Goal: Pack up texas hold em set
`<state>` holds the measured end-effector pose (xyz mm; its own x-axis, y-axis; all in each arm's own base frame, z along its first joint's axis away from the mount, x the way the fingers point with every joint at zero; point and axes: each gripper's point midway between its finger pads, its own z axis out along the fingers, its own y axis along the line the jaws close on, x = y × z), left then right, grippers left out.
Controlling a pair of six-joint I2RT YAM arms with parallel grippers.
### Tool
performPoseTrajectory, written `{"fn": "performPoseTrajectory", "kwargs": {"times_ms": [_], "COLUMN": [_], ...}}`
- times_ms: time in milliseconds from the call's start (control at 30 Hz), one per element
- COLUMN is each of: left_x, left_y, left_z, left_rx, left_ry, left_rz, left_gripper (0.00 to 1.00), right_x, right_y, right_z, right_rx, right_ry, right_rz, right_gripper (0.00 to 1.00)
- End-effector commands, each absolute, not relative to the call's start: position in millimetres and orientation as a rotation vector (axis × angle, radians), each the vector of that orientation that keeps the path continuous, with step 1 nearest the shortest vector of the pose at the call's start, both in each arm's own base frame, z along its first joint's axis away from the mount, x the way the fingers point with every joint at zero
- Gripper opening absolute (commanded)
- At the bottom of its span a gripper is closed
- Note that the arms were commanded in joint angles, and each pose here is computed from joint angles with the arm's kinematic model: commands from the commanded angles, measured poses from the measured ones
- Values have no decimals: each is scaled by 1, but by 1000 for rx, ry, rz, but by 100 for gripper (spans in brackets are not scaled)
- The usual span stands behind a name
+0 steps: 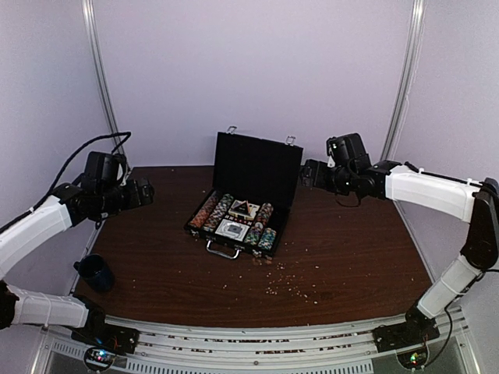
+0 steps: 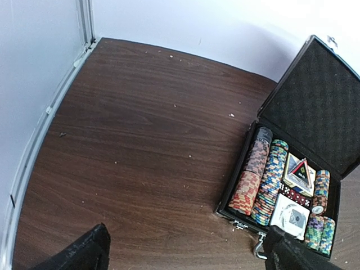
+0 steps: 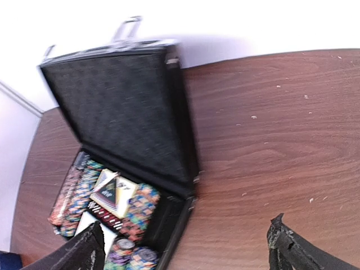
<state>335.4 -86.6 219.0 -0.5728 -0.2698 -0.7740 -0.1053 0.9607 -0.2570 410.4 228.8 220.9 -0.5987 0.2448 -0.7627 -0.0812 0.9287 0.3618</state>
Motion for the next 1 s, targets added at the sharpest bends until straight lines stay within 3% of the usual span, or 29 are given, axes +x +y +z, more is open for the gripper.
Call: {"fn": "performPoseTrajectory", "kwargs": {"times_ms": [0,500,967], "left_x": [347,341,356], "left_y": [-80,-88,-115], "left_z": [223,229,248], "left_rx": [-418,-561,-395], "left_ry": [2101,2101,2130], "left_rz": [-282,-454,-533], "left_gripper": [98,98,98], "right_x": [432,515,550], "right_y": [225,262,258], "right_z": [212,227,217], "right_rx": [19,-258,-419], "right_ry": [2197,2046,2006], "right_rz": [535,900,968], "right_gripper": [100,98,98]}}
